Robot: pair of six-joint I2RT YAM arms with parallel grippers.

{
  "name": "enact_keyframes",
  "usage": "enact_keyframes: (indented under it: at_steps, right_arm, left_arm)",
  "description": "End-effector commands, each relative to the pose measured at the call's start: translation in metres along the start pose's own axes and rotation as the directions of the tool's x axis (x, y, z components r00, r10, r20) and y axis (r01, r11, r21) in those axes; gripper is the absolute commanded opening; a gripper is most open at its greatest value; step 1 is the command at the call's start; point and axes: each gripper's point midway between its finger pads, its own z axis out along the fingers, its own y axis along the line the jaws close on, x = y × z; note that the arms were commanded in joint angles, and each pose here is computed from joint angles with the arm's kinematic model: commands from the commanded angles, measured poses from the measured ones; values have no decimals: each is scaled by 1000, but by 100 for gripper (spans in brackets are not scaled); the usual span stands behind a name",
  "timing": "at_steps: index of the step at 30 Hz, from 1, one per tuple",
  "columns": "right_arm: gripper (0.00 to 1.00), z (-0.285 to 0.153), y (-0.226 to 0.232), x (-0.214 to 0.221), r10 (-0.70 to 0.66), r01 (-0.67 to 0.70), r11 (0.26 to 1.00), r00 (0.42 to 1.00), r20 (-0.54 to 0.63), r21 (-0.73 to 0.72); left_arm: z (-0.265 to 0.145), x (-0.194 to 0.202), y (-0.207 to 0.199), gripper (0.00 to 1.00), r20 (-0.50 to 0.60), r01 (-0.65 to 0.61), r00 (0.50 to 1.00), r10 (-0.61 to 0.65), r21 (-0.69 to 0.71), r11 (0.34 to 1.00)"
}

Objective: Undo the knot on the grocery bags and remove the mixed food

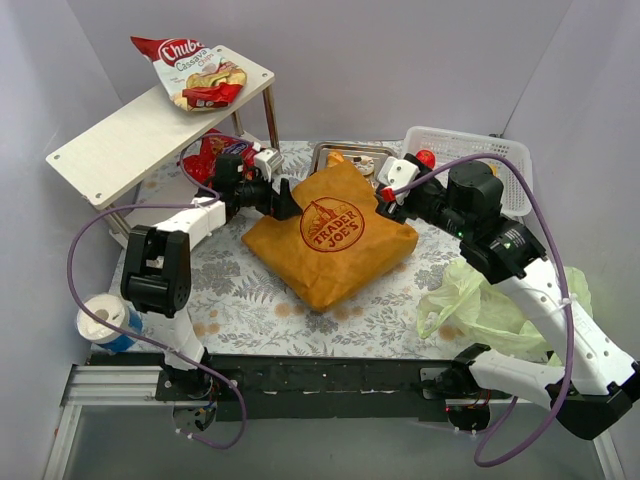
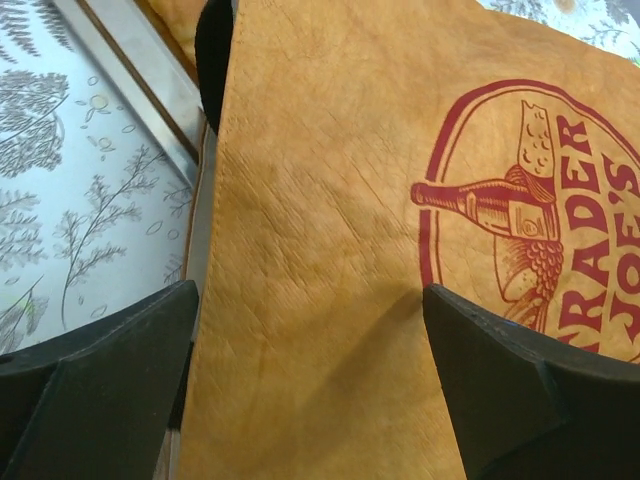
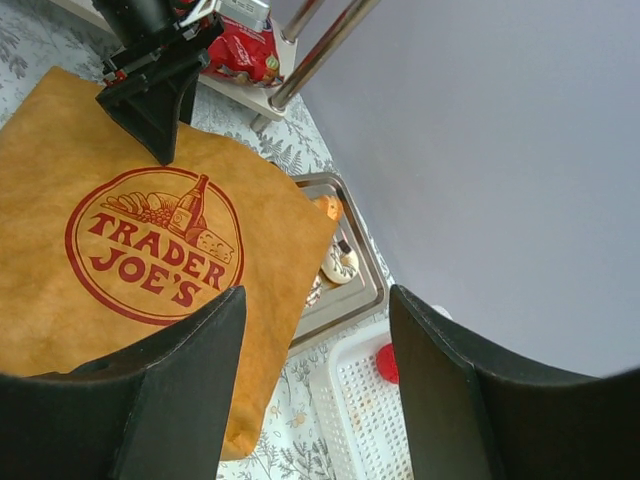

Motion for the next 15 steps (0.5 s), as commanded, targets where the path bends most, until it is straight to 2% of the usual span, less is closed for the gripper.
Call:
enact_keyframes:
  at_steps: [1, 4, 6, 7, 8, 9, 11, 13, 15]
  right_arm:
    - [66, -6, -2, 5, 42, -42, 999, 999, 3, 11]
    - [67, -8, -6, 9, 48, -48, 999, 999, -5, 26]
    - [66, -8, -7, 13, 52, -52, 998, 999, -14, 31]
    - [67, -7, -6, 14, 53, -53, 998, 998, -15, 28]
    - [67, -8, -7, 14, 55, -54, 998, 998, -15, 32]
    - [67, -8, -7, 15, 55, -54, 998, 998, -14, 31]
    - [67, -6, -6, 16, 55, -54, 998, 998, -13, 30]
    - [67, -4, -7, 17, 54, -53, 998, 998, -14, 31]
    - [67, -2, -9, 15, 51, -51, 998, 999, -7, 37]
  left_arm:
    - [2, -6, -24, 81, -27, -16, 999, 21, 159, 987]
    - [0, -9, -43, 71, -34, 2, 999, 7, 263, 965]
    - [-4, -2, -58, 67, -85, 65, 996, -38, 351, 934]
    - [-5, -11, -62, 56, -92, 76, 995, -45, 376, 923]
    - [-4, 2, -64, 47, -163, 162, 981, -105, 392, 906]
    - [-5, 0, -66, 35, -168, 173, 979, -113, 405, 898]
    - [-8, -7, -67, 0, -140, 134, 986, -84, 398, 908]
    - [-13, -23, -69, 0, -100, 85, 994, -50, 383, 920]
    - [-18, -61, -71, 0, -39, 9, 999, 6, 369, 929]
